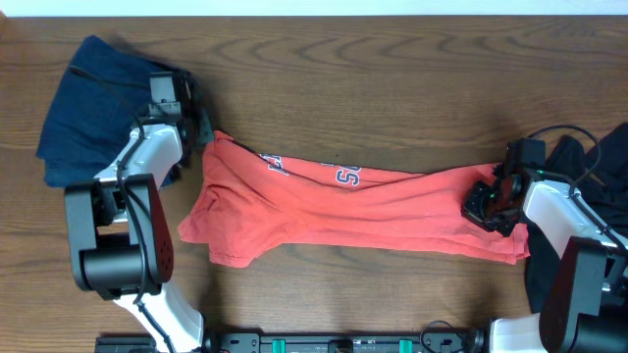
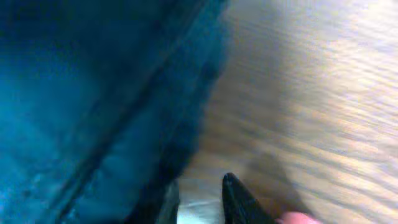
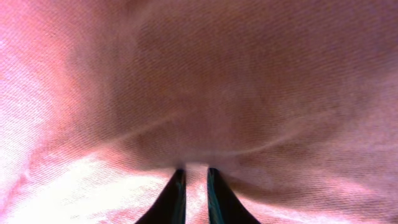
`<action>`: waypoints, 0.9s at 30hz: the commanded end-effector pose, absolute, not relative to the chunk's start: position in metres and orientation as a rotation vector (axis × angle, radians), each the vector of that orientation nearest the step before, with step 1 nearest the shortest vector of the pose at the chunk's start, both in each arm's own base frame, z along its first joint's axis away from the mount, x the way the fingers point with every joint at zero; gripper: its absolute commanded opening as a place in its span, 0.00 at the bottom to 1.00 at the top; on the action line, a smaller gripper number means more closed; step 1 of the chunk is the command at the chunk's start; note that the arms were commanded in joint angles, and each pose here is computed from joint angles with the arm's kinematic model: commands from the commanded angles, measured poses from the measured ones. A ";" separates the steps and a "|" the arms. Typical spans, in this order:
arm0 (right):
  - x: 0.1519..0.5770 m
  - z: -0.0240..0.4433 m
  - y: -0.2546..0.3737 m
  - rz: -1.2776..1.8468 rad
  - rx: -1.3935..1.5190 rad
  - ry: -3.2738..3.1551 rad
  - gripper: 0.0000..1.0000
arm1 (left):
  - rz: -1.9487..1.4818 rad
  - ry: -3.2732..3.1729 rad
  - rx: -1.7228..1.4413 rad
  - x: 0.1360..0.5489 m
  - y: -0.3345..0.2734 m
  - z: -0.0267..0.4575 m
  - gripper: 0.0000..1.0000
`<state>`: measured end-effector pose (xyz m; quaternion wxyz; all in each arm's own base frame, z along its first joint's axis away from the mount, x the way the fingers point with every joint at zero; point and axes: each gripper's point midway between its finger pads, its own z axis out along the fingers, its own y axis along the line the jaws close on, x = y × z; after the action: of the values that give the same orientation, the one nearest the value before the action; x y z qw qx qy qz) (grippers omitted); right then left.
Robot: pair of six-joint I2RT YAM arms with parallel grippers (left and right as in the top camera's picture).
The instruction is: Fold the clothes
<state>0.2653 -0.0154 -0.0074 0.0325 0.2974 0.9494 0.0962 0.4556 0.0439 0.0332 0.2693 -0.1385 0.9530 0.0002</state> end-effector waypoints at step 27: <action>0.231 -0.040 -0.033 0.084 1.007 3.027 0.28 | -0.001 2.667 0.467 0.439 0.007 0.011 0.37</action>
<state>0.2682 -0.0108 -0.0061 0.0318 0.2980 0.9477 0.1102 0.4349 0.0090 0.0166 0.2148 0.1565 0.9640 0.0007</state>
